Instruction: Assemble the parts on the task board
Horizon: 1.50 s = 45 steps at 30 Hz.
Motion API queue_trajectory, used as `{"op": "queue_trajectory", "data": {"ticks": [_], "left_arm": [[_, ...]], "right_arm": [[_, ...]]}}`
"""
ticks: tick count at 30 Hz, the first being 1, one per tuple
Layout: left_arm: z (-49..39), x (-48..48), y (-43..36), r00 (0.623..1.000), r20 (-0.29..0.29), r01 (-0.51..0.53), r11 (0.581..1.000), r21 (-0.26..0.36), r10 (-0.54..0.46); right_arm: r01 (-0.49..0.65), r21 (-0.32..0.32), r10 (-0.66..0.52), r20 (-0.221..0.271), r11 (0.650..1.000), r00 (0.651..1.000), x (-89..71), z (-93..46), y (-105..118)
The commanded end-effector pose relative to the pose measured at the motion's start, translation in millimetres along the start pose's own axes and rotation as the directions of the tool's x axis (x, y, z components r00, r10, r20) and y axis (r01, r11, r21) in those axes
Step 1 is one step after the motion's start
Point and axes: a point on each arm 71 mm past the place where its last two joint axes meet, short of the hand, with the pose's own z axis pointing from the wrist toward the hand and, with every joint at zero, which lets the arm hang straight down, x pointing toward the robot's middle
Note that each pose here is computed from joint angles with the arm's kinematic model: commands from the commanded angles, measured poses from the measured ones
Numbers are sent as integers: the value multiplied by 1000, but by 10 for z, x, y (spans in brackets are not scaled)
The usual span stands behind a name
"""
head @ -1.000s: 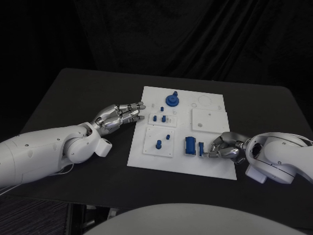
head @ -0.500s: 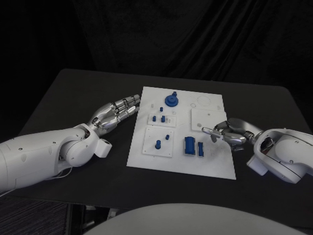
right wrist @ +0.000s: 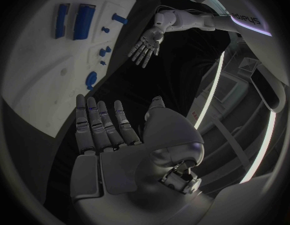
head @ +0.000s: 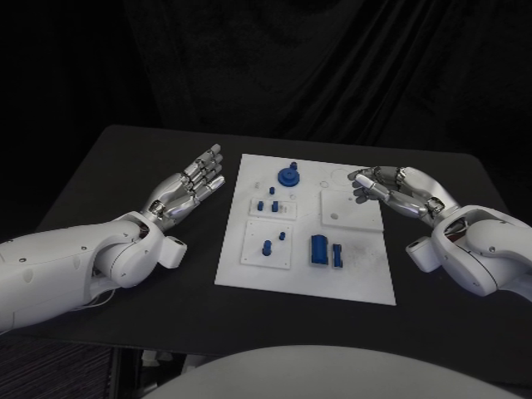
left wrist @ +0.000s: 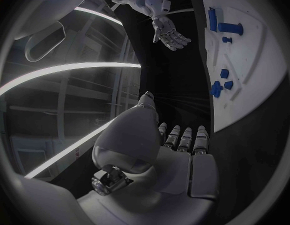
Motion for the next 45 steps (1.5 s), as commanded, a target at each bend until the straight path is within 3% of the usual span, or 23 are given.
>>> {"op": "queue_trajectory", "data": {"ticks": [1, 14, 15, 18, 25, 35, 41, 45], "left_arm": [[22, 8, -138, 997, 37, -72, 981, 183, 66], [156, 121, -117, 996, 12, -92, 972, 218, 91], [148, 92, 30, 998, 18, -65, 998, 15, 65], [162, 99, 21, 997, 29, -65, 998, 15, 65], [275, 154, -55, 992, 115, -62, 998, 14, 60], [552, 329, -289, 928, 371, -11, 1000, -24, 19], [628, 399, -375, 888, 460, 25, 999, -48, -1], [645, 417, -396, 877, 481, 36, 998, -54, -5]], "right_arm": [[-80, -120, 86, 46, 990, 995, -66, -5, 48], [-93, -184, 102, 39, 979, 994, -61, -2, -64], [-72, -131, 78, 43, 989, 996, -66, 5, -77], [-80, -130, 87, 53, 988, 995, -60, 29, -69], [-149, -118, 163, 127, 982, 978, 1, 209, -7], [-376, -64, 375, 326, 925, 868, 244, 646, 143], [-446, -43, 427, 379, 894, 821, 333, 750, 178], [-453, -41, 432, 384, 891, 816, 342, 759, 181]]}}
